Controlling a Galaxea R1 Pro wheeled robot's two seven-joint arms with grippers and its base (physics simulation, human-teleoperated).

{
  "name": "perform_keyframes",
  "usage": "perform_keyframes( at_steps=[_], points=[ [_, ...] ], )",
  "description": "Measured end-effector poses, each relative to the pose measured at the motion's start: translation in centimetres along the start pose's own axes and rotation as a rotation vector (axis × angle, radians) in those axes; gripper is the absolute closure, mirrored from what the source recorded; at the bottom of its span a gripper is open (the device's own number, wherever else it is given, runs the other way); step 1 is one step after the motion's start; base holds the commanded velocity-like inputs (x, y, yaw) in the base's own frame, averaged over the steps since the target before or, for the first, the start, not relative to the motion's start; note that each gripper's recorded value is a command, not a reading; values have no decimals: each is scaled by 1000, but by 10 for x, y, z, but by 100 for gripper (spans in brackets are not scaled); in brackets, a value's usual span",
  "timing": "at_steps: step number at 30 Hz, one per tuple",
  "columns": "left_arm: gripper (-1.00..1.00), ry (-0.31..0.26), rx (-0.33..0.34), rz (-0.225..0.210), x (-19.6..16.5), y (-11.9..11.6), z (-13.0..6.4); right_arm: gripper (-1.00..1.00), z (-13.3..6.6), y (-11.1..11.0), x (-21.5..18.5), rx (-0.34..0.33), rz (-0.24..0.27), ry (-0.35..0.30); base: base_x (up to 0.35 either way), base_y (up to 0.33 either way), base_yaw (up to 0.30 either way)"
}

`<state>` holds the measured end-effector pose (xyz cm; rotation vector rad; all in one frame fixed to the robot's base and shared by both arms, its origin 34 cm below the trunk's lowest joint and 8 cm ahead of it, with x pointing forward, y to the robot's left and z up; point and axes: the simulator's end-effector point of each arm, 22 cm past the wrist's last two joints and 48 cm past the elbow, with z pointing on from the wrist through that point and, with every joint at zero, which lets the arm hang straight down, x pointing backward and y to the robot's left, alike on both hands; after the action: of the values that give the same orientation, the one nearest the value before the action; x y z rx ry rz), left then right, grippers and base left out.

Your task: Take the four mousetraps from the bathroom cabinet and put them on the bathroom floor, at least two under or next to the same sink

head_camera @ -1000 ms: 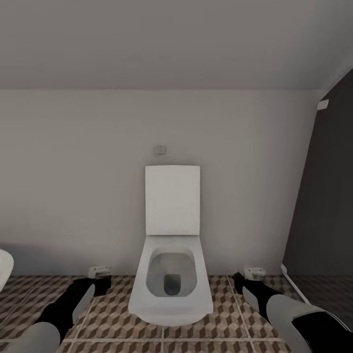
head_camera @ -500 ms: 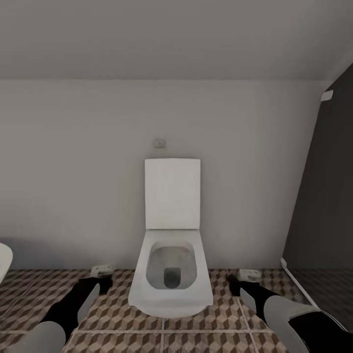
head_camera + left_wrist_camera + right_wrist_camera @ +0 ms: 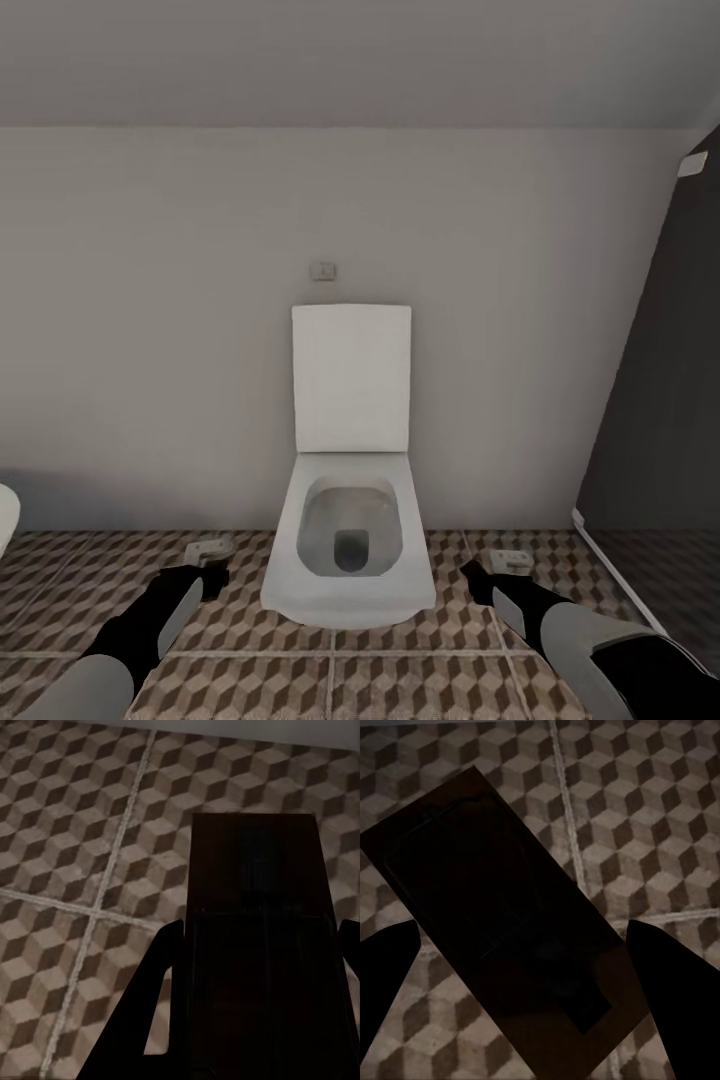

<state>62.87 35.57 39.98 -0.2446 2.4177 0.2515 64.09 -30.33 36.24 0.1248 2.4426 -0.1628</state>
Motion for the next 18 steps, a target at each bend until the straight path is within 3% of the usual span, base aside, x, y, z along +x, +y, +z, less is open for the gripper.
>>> perform_keyframes(
  at_steps=[13, 18],
  points=[
    [100, 33, -2, 16, 15, -4, 16, 100, 19, -5, 24, 15, -11, 54, 0, 0, 0],
    [100, 31, 10, 10, 10, -10, 20, 100, 22, 7, -2, 3, -13, 15, 0, 0, 0]
  ],
)
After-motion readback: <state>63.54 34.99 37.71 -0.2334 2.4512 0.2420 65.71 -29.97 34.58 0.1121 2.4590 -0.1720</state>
